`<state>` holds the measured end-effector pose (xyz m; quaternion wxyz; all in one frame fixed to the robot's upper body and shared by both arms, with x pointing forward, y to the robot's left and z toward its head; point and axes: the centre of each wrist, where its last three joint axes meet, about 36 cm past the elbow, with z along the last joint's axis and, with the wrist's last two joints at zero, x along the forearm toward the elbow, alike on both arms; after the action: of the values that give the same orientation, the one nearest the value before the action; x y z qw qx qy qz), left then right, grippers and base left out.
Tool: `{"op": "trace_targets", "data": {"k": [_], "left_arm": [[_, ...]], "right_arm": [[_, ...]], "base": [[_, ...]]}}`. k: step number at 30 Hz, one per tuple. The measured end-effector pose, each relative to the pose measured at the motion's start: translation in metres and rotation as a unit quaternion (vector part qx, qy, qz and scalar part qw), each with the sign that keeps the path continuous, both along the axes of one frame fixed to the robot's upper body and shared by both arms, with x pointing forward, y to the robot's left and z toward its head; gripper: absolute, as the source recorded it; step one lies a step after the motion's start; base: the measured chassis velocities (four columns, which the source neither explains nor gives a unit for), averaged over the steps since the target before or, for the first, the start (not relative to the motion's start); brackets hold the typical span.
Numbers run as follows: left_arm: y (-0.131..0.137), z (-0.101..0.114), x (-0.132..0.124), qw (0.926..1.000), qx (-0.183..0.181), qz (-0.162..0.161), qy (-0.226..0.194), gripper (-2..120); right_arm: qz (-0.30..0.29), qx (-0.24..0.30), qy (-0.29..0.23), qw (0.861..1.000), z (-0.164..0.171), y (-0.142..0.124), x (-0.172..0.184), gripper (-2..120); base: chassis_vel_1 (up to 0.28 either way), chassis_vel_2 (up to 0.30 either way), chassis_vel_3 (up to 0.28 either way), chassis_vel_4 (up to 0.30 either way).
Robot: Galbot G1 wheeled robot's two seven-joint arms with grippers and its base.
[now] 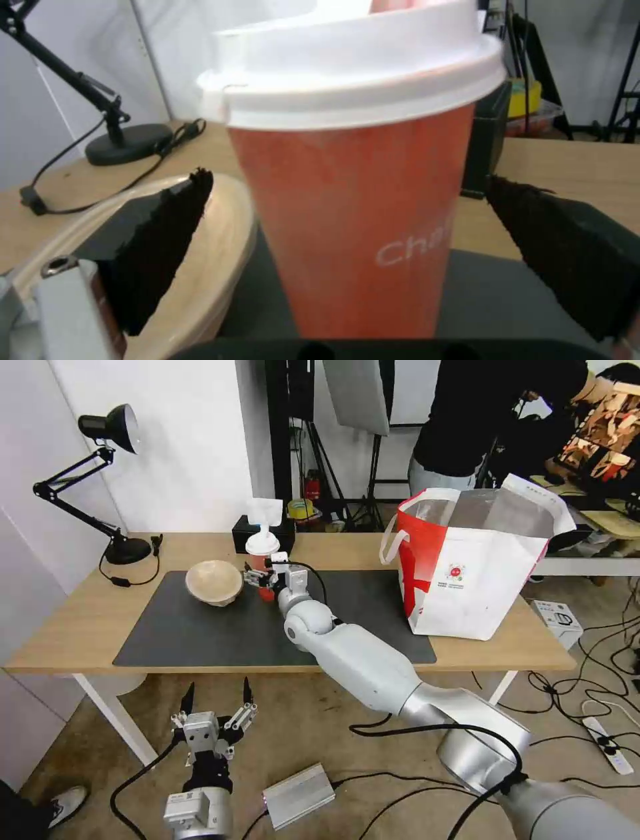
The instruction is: Pick up the trash from the table and place it into the takeout bag.
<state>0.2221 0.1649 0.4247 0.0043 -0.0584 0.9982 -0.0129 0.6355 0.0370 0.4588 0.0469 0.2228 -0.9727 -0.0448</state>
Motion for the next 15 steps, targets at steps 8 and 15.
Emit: {"op": "trace_targets", "data": {"k": [8,15], "left_arm": [[-0.0009,-0.0009,-0.0003,1.0000,0.000,-0.001,0.001,100],[-0.0018,-0.0008,-0.0004,1.0000,0.000,-0.003,0.001,100]], "right_arm": [[-0.001,0.002,0.003,1.000,-0.0061,-0.0075,0.0069,100],[0.003,0.005,0.004,1.000,-0.0074,-0.0105,0.0102,100]], "base": [[0.000,0.000,0.000,0.000],[0.000,0.000,0.000,0.000]]}}
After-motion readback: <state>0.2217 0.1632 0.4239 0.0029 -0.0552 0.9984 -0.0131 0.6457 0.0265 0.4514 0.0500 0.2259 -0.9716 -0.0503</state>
